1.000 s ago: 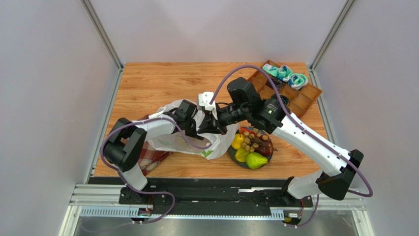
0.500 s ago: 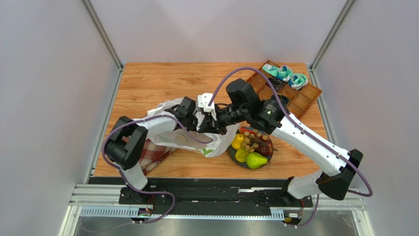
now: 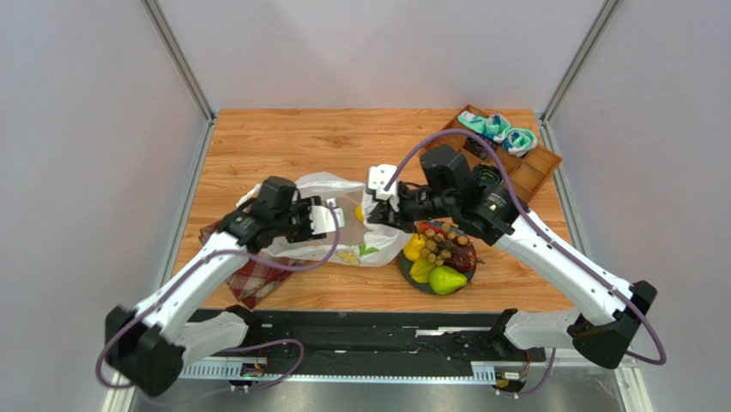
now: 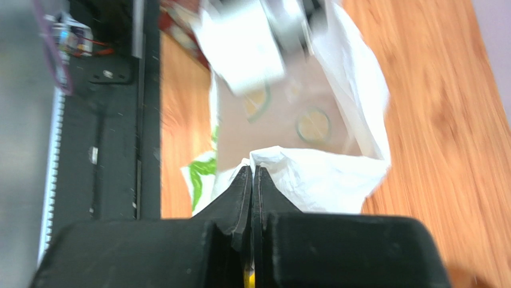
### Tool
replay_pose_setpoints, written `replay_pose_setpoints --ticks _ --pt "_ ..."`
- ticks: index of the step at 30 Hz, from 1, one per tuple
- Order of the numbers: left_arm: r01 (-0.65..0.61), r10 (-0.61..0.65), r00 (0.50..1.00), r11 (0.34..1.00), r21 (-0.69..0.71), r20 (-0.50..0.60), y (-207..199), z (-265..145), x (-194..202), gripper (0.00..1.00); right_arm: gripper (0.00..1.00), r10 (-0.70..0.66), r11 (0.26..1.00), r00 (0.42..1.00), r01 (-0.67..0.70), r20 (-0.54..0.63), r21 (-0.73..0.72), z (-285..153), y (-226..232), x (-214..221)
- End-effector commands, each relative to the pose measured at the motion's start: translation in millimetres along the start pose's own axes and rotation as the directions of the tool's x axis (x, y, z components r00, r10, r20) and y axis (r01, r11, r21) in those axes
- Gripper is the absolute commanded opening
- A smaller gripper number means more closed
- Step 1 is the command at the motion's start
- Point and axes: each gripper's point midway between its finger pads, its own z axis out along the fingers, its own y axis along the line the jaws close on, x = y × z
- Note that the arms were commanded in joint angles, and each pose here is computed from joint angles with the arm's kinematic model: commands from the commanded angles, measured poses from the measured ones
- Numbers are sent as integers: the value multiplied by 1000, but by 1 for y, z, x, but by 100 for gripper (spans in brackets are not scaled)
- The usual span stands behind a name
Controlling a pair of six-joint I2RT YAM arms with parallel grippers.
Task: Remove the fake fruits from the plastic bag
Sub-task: Adjust the plastic bag at the center of the board.
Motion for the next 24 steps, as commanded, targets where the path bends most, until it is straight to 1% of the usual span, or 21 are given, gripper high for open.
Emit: replay_pose_setpoints --ticks 1,2,3,4,5,6,7,8,9,12,13,14,15,17,18,20,22,23,24 --pt "238 -207 956 961 -139 207 7 -103 -48 74 0 73 988 990 -56 -117 147 -26 -23 46" --pt "326 -287 931 932 -159 227 8 -116 -50 78 0 77 987 990 -58 -121 153 -28 -24 49" --pt "358 -321 923 917 -175 210 6 -126 -45 82 0 83 985 989 -62 -122 164 -31 -26 51" --pt "386 -343 917 894 -229 206 16 -143 -44 83 0 82 984 989 -61 -121 168 -32 -25 52" --pt "403 -363 911 884 -238 196 18 -148 -41 84 0 86 983 989 -64 -122 173 -33 -26 53" --pt "416 -384 908 879 -233 171 15 -150 -34 92 0 92 980 989 -69 -119 185 -33 -29 54" --pt "419 -396 908 869 -264 137 18 -152 -25 95 0 96 980 988 -73 -117 187 -33 -29 54" --pt "404 -393 914 877 -261 98 16 -150 -19 96 0 101 978 988 -78 -113 192 -34 -30 53" --pt "409 -412 910 884 -226 36 7 -144 -11 97 0 104 976 989 -82 -103 200 -34 -32 51" --pt "480 -480 877 866 -140 35 -5 -137 -17 99 0 99 976 992 -81 -81 205 -34 -34 47" --pt "507 -504 862 856 -99 54 -10 -133 -23 99 0 92 976 993 -75 -78 203 -34 -33 47" --pt "518 -516 855 849 -99 51 -10 -130 -22 99 0 87 977 993 -70 -76 202 -34 -34 46" --pt "527 -527 849 838 -141 40 -2 -126 -16 99 0 84 977 993 -68 -77 200 -34 -34 46" --pt "546 -556 831 817 -185 -2 1 -117 0 99 0 77 979 995 -62 -71 196 -35 -33 44" --pt "547 -568 823 801 -244 -21 10 -115 10 99 0 79 979 995 -65 -68 191 -35 -32 43" --pt "564 -595 802 782 -264 -48 10 -111 22 98 0 86 979 995 -73 -57 192 -37 -30 40" --pt "595 -618 784 775 -212 -57 6 -106 21 83 0 82 978 995 -69 -59 198 -37 -31 42" --pt "614 -629 774 774 -152 -77 -3 -104 19 56 0 86 973 995 -74 -50 219 -35 -36 41" --pt "634 -637 770 769 -77 -17 -2 -109 1 36 0 104 962 993 -84 -63 259 -34 -45 46"
